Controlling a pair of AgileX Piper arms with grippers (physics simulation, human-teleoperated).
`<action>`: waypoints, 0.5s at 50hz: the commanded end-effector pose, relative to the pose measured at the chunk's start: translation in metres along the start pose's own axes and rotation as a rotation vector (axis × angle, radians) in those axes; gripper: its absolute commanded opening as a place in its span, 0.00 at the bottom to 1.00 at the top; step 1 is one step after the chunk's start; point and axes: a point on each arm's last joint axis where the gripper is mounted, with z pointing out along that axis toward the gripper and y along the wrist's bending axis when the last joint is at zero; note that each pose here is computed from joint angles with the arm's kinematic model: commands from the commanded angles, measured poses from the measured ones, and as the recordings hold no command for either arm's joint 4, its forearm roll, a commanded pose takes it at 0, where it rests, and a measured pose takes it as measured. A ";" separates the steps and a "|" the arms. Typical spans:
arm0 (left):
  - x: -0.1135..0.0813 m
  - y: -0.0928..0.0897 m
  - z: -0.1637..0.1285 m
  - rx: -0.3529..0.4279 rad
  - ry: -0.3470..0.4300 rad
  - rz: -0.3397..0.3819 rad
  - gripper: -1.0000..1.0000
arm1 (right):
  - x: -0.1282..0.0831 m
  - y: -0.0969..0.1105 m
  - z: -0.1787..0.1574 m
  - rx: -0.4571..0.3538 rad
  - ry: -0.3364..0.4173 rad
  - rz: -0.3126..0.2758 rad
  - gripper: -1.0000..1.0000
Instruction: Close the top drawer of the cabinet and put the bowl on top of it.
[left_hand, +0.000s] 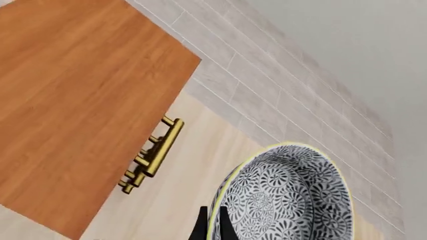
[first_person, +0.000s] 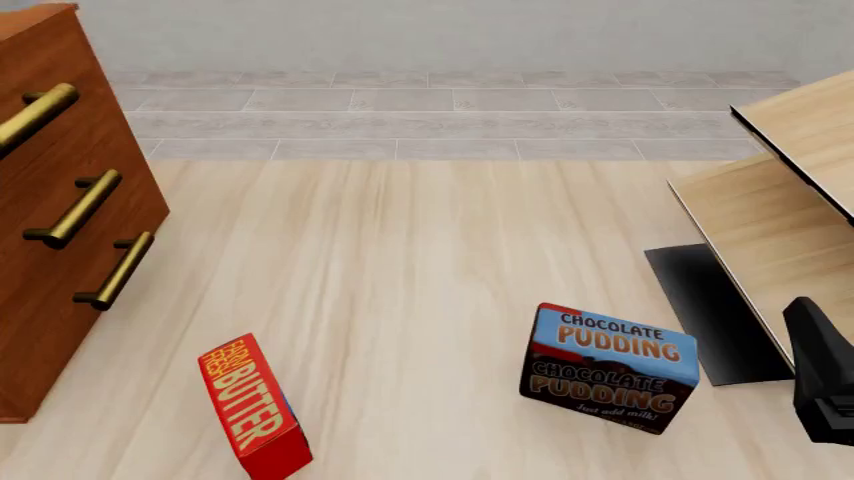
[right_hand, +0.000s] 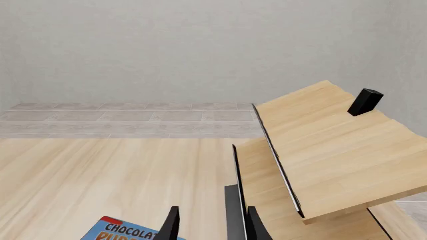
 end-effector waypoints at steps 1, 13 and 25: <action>-0.005 0.011 -0.003 -0.044 -0.051 -0.058 0.00 | 0.001 0.000 0.000 0.000 0.000 0.000 1.00; -0.010 0.028 0.002 -0.119 -0.104 -0.122 0.00 | 0.001 0.000 0.000 0.000 -0.001 0.000 1.00; -0.008 0.041 0.010 -0.162 -0.128 -0.158 0.00 | 0.001 0.000 0.000 0.000 0.000 0.000 1.00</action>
